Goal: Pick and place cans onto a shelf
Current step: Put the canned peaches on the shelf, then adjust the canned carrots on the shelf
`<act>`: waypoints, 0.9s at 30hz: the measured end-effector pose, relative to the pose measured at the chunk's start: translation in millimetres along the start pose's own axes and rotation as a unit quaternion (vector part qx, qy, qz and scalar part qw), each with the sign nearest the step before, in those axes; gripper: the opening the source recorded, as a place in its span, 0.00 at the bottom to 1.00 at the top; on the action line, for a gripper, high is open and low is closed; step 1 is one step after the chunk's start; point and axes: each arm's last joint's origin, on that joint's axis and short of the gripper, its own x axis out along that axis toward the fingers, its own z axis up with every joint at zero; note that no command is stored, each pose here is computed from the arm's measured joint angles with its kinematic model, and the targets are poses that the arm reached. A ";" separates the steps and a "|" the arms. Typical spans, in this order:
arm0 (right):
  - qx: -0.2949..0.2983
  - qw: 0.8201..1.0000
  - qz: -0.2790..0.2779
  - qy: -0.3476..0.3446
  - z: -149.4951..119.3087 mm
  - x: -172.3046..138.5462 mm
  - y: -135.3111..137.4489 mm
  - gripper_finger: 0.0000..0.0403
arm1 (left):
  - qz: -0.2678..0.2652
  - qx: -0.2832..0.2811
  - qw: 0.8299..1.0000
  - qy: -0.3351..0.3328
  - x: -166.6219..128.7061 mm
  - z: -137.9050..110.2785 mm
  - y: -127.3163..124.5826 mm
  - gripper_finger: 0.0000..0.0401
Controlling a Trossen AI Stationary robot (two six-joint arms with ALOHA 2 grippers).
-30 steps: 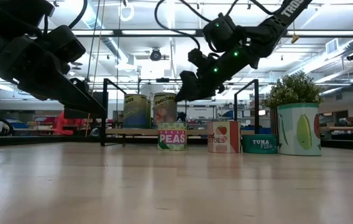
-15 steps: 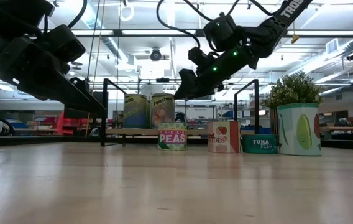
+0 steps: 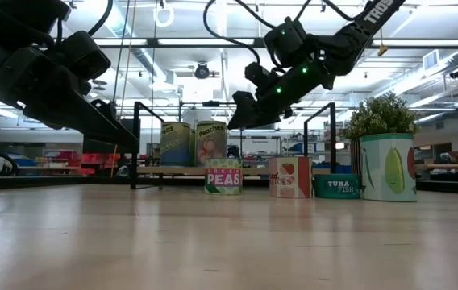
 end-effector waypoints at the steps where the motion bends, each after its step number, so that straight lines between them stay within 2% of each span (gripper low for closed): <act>1: 0.005 1.000 -0.004 0.000 -1.4 2.3 -0.8 0.86 | 0.000 0.000 1.000 0.000 0.0 -0.1 0.0 0.97; 5: 0.023 1.000 -0.006 0.007 -10.8 9.8 7.0 0.86 | 0.000 0.001 1.000 0.001 0.0 -0.2 0.0 0.97; 9: 0.001 0.999 -0.030 0.013 -27.1 17.6 20.3 0.86 | 0.000 0.000 1.000 0.002 -0.1 -0.5 0.1 0.97; 18: 0.026 0.999 -0.038 -0.021 -25.3 23.7 19.6 0.86 | 0.000 -0.003 1.000 0.001 0.0 -0.3 0.2 0.97; 27: 0.002 0.999 -0.044 -0.009 -26.9 21.5 22.6 0.86 | 0.001 -0.003 1.000 0.001 0.0 -0.3 0.2 0.97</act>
